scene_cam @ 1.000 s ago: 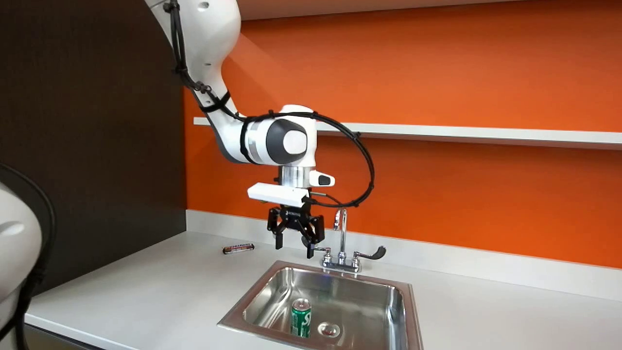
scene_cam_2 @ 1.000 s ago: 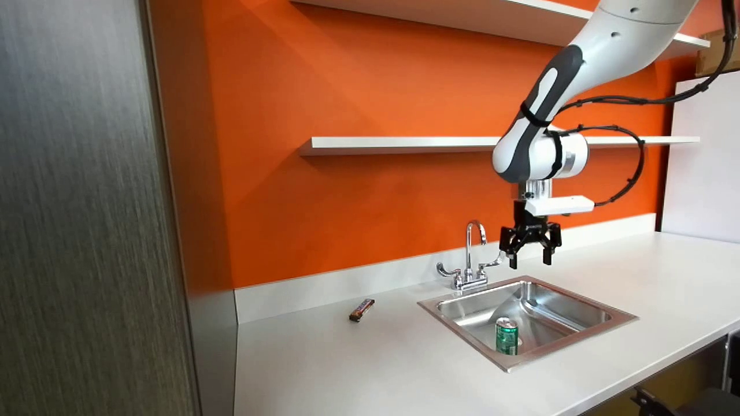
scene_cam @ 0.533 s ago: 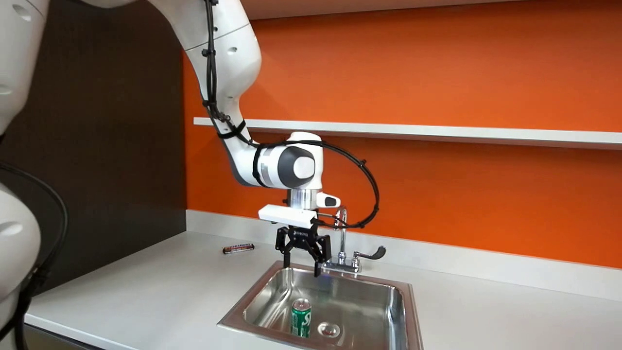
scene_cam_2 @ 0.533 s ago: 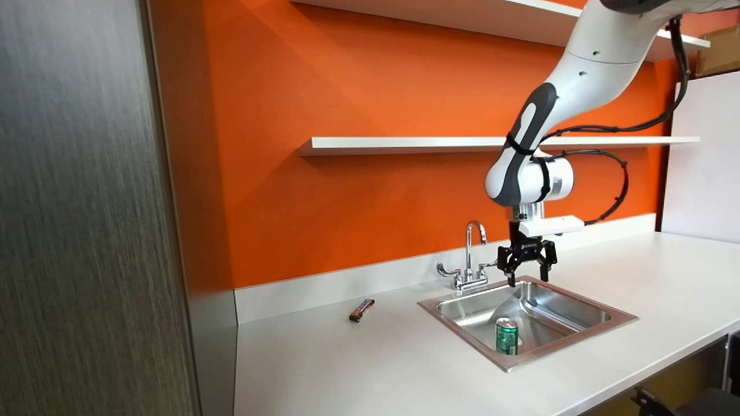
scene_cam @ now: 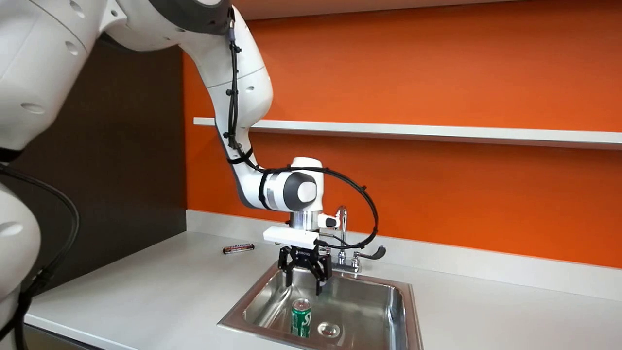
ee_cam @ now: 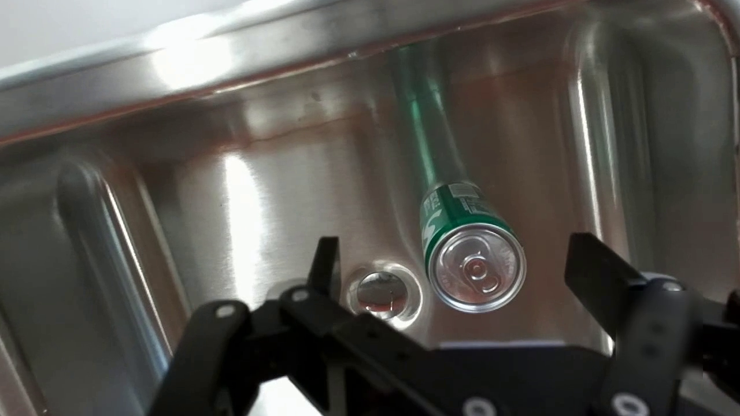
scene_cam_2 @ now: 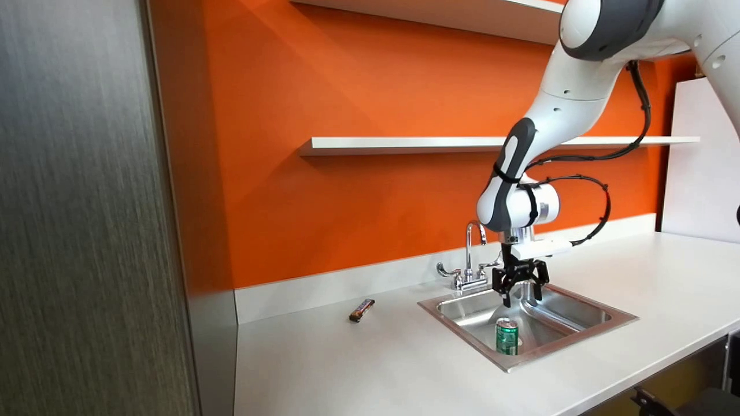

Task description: Move the can on the left

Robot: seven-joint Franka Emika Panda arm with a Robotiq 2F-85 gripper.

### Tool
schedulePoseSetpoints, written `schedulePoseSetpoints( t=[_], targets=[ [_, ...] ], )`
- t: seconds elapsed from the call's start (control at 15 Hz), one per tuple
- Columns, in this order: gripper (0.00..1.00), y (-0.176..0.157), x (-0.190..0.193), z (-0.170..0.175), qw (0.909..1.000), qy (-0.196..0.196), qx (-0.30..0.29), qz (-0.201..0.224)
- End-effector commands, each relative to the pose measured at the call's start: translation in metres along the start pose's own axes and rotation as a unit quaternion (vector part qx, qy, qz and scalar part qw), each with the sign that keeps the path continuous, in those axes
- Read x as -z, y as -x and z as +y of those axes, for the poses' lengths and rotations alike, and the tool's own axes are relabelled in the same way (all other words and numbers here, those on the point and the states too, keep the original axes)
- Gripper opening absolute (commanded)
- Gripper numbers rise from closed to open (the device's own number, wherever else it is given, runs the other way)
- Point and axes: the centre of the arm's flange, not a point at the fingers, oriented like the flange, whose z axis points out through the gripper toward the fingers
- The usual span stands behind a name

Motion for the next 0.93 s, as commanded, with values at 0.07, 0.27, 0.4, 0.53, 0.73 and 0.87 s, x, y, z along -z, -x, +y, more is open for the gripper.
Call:
schedulePoseSetpoints(
  t=[0.07,0.27,0.4,0.53,0.73,0.87],
  targets=[
    [1.00,-0.026,-0.025,-0.007,0.9999,0.008,0.010,0.003],
    [1.00,-0.033,-0.038,-0.015,0.9998,0.011,0.018,0.002],
    [1.00,-0.036,-0.043,-0.018,0.9997,0.012,0.022,-0.001],
    [1.00,-0.039,-0.049,-0.020,0.9996,0.014,0.025,-0.004],
    [1.00,-0.042,-0.057,-0.022,0.9994,0.018,0.029,-0.007],
    [1.00,-0.043,-0.063,-0.024,0.9992,0.020,0.033,-0.010]
  ],
)
